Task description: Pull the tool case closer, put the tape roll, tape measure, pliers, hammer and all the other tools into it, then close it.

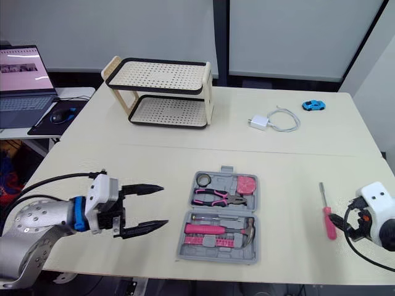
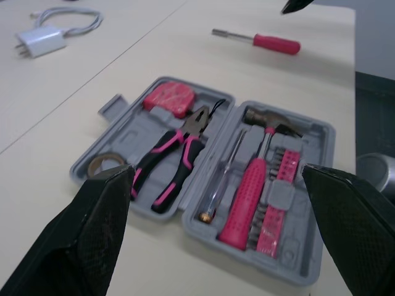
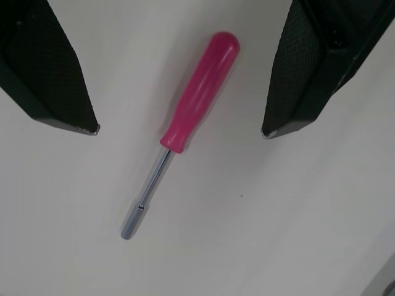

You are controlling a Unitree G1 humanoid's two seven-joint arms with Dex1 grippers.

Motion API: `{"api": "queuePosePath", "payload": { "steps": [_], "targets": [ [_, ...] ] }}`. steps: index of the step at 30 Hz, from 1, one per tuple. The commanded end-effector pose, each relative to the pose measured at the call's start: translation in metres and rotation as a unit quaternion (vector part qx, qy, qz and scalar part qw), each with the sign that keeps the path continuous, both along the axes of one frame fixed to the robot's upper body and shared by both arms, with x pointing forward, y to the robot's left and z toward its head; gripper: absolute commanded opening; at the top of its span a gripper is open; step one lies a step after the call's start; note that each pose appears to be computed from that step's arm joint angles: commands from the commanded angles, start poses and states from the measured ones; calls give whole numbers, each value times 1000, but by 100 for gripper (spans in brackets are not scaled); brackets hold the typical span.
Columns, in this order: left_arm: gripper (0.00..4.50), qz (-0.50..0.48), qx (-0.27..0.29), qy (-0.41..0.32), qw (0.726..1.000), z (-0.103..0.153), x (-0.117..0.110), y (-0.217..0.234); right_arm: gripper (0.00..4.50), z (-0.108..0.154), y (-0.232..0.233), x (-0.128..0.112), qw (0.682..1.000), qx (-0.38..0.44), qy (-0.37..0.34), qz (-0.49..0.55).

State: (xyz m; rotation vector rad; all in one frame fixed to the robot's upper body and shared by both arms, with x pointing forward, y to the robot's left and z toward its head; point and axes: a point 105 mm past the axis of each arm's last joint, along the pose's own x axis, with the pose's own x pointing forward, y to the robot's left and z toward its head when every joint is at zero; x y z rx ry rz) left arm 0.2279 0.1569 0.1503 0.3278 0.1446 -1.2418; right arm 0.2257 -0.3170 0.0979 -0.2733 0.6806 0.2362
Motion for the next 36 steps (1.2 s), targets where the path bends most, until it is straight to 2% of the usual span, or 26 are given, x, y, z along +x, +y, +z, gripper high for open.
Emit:
{"api": "queuePosePath", "payload": {
  "steps": [1, 11, 16, 19, 23, 30, 31, 32, 35, 36],
  "targets": [
    [449, -57, -5, -6, 998, 12, -8, -21, 450, -8, -16, 11, 998, -12, 10, -56],
    [449, -110, -24, -15, 994, 16, -8, -41, 450, -41, -6, 35, 995, 16, 22, -96],
    [449, -111, -25, -19, 993, 15, -5, -44, 450, -53, -6, 36, 992, 19, 31, -118],
    [450, -110, -24, -20, 993, 14, -4, -44, 397, -56, -5, 35, 992, 23, 32, -121],
    [450, -110, -23, -21, 993, 12, -3, -46, 263, -59, -2, 35, 992, 31, 26, -116],
    [450, -109, -16, -23, 994, 9, -1, -47, 148, -62, 3, 37, 993, 36, 19, -111],
    [450, -105, -13, -23, 994, 8, 0, -45, 117, -59, 6, 38, 993, 41, 14, -106],
    [450, -101, -7, -23, 995, 6, 1, -42, 117, -54, 13, 38, 994, 46, 8, -97],
    [450, -94, 4, -25, 995, 3, 2, -37, 72, -45, 33, 35, 995, 58, -3, -77],
    [450, -93, 5, -25, 995, 2, 2, -36, 71, -43, 41, 33, 995, 64, -3, -72]
  ]
}}
